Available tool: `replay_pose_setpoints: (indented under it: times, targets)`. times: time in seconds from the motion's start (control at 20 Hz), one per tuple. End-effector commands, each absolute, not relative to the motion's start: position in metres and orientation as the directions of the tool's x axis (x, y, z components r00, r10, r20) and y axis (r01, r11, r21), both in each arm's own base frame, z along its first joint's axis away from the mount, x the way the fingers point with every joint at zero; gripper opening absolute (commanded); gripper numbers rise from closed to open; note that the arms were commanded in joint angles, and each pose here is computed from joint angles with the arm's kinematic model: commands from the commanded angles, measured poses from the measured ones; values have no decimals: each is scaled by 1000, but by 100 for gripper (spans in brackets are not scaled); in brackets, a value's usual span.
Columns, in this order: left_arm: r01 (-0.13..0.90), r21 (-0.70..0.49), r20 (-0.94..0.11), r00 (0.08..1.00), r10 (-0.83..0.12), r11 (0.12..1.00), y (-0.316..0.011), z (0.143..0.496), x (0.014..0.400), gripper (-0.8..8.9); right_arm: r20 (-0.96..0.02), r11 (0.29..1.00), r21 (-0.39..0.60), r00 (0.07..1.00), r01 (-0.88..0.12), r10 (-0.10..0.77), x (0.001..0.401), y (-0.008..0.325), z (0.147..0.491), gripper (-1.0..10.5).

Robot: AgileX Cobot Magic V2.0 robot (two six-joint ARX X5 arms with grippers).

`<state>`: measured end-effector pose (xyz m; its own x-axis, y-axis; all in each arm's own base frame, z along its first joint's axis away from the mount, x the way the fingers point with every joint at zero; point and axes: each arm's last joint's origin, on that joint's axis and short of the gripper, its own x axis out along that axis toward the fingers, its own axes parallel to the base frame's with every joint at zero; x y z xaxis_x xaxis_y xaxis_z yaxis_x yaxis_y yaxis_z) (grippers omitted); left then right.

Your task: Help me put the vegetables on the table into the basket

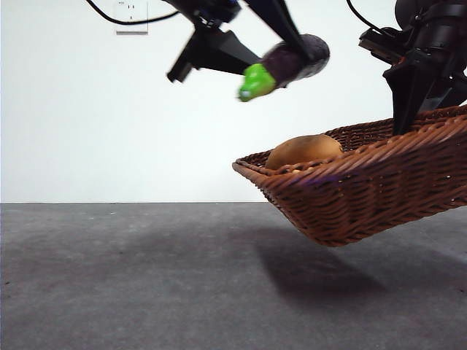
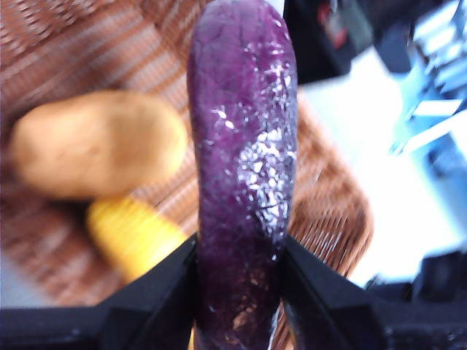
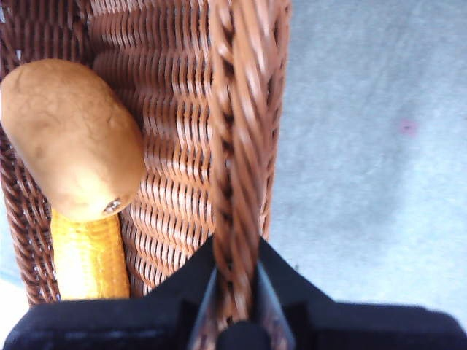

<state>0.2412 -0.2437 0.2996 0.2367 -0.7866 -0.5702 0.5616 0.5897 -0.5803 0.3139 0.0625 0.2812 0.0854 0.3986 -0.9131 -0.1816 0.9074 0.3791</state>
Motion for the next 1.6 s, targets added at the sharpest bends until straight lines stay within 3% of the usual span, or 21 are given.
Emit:
replay_pose_setpoints:
  times: [0.05, 0.15, 0.2, 0.45, 0.65, 0.7, 0.75, 0.8, 0.85, 0.9, 1.05, 1.2, 1.4, 1.6]
  targets:
    - [467, -658, -556, 227, -800, 590, -254, 292, 245, 240, -895, 888, 415, 87, -198, 438, 313, 64, 284, -10]
    - [411, -683, -574, 209, -792, 603, -261, 282, 247, 420, -883, 875, 440, 82, -202, 463, 313, 65, 284, -10]
    - [399, -713, -556, 180, -811, 577, -266, 279, 247, 453, -879, 871, 446, 82, -205, 469, 313, 65, 285, -10]
    - [448, -813, -358, 120, -926, 372, -280, 299, 244, 534, -884, 875, 439, 80, -203, 461, 313, 65, 284, -10]
    - [536, -786, -339, 41, -940, 307, -258, 317, 239, 529, -905, 900, 388, 101, -200, 413, 314, 63, 284, -11]
    - [563, -764, -362, 30, -932, 315, -249, 322, 234, 517, -909, 906, 374, 117, -200, 401, 316, 63, 284, -11]
    - [601, -729, -390, 28, -920, 327, -239, 328, 227, 427, -915, 916, 348, 140, -198, 378, 318, 62, 284, -11]
    - [642, -690, -418, 24, -908, 335, -228, 335, 218, 271, -921, 928, 322, 166, -188, 353, 320, 61, 284, -10]
    - [682, -651, -442, 16, -897, 333, -217, 342, 207, 55, -922, 935, 306, 189, -177, 337, 322, 59, 284, -10]
    - [707, -619, -466, 23, -885, 344, -206, 350, 195, -3, -917, 936, 303, 213, -181, 338, 325, 59, 284, -11]
    - [743, -554, -499, 64, -864, 375, -170, 376, 156, -5, -890, 933, 315, 288, -174, 354, 335, 49, 285, -11]
    - [772, -507, -475, 122, -872, 384, -137, 398, 120, -5, -849, 900, 411, 297, -145, 436, 348, 27, 275, -11]
    - [802, -480, -419, 148, -896, 357, -106, 412, 87, -5, -875, 898, 428, 201, -100, 440, 371, 9, 247, -11]
    - [789, -491, -446, 136, -885, 369, -90, 411, 71, -4, -882, 896, 437, 155, -79, 444, 406, 9, 229, -11]
